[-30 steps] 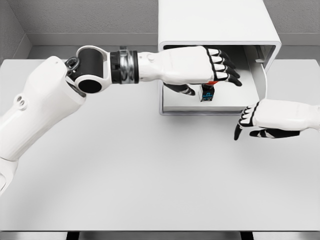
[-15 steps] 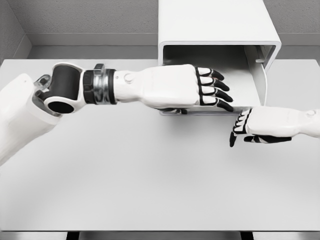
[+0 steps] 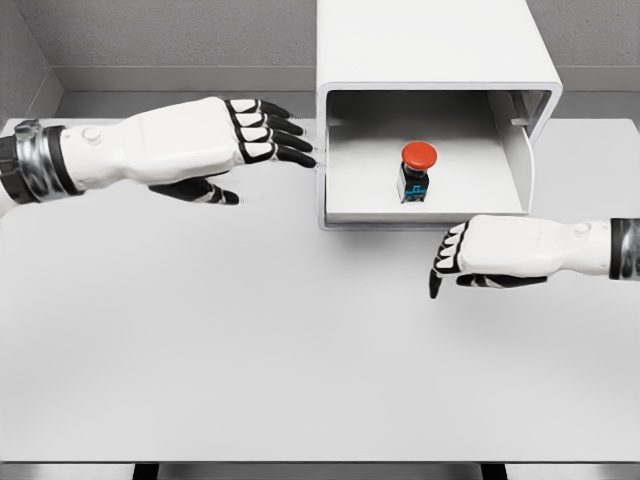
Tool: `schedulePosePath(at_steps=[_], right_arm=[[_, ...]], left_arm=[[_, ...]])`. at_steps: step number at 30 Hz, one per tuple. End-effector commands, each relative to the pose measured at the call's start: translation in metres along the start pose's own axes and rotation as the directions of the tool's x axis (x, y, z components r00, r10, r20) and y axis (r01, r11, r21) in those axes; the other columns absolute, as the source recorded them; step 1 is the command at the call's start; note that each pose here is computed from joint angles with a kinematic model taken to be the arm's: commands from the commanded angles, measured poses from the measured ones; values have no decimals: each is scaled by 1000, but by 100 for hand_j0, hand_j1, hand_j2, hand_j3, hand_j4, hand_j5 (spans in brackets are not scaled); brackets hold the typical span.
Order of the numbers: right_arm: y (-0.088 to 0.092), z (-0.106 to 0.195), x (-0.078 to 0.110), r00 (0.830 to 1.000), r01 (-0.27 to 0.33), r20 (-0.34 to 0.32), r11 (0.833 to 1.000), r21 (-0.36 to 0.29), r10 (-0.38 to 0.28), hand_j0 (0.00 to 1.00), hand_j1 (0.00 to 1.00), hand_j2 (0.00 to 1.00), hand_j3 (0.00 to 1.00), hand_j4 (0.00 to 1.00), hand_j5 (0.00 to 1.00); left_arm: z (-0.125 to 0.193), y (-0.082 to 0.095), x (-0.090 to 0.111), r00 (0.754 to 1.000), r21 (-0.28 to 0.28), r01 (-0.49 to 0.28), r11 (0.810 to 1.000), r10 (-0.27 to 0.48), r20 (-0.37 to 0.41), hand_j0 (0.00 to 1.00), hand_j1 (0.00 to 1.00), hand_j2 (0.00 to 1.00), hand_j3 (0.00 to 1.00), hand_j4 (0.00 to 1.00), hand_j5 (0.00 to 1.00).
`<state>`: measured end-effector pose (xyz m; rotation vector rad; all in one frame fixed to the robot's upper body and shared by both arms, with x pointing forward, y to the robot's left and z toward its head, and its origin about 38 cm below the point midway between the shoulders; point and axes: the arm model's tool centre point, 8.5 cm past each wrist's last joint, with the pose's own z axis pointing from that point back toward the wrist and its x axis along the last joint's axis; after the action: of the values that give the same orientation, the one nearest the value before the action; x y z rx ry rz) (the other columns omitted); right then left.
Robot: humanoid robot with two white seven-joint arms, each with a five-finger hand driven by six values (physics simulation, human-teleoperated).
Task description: Slide open multi-storey tabletop storage cabinets and put open load switch and slide close multi-storey tabletop storage cabinets
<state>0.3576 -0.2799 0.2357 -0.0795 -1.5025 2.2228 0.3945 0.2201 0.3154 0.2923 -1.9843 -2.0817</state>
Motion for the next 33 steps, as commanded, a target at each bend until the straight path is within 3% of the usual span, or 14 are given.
schedulePosePath(at_steps=[1, 8, 21, 28, 33], right_arm=[[-1, -2, -1, 1000, -1, 0, 1000, -5, 1, 54, 54, 54, 54, 54, 54], [-4, -10, 0, 1000, 0, 17, 1000, -23, 0, 54, 54, 54, 54, 54, 54], [-11, -9, -23, 999, 10, -34, 999, -48, -11, 54, 54, 54, 54, 54, 54], [-13, -16, -38, 998, 32, -55, 997, -72, -36, 54, 54, 54, 54, 54, 54], [-21, -17, -46, 997, 27, -70, 996, -90, -33, 54, 54, 54, 54, 54, 54]], left_arm=[[28, 1, -24, 995, -2, -36, 999, 36, -97, 93, 93, 93, 93, 93, 93], [52, -10, -43, 981, -24, -72, 997, 66, -184, 100, 100, 100, 100, 100, 100], [53, -10, -44, 980, -25, -69, 997, 63, -189, 100, 100, 100, 100, 100, 100], [57, -26, -45, 975, -55, -93, 994, 80, -207, 100, 100, 100, 100, 100, 100], [58, -28, -47, 973, -56, -97, 994, 83, -213, 100, 100, 100, 100, 100, 100]])
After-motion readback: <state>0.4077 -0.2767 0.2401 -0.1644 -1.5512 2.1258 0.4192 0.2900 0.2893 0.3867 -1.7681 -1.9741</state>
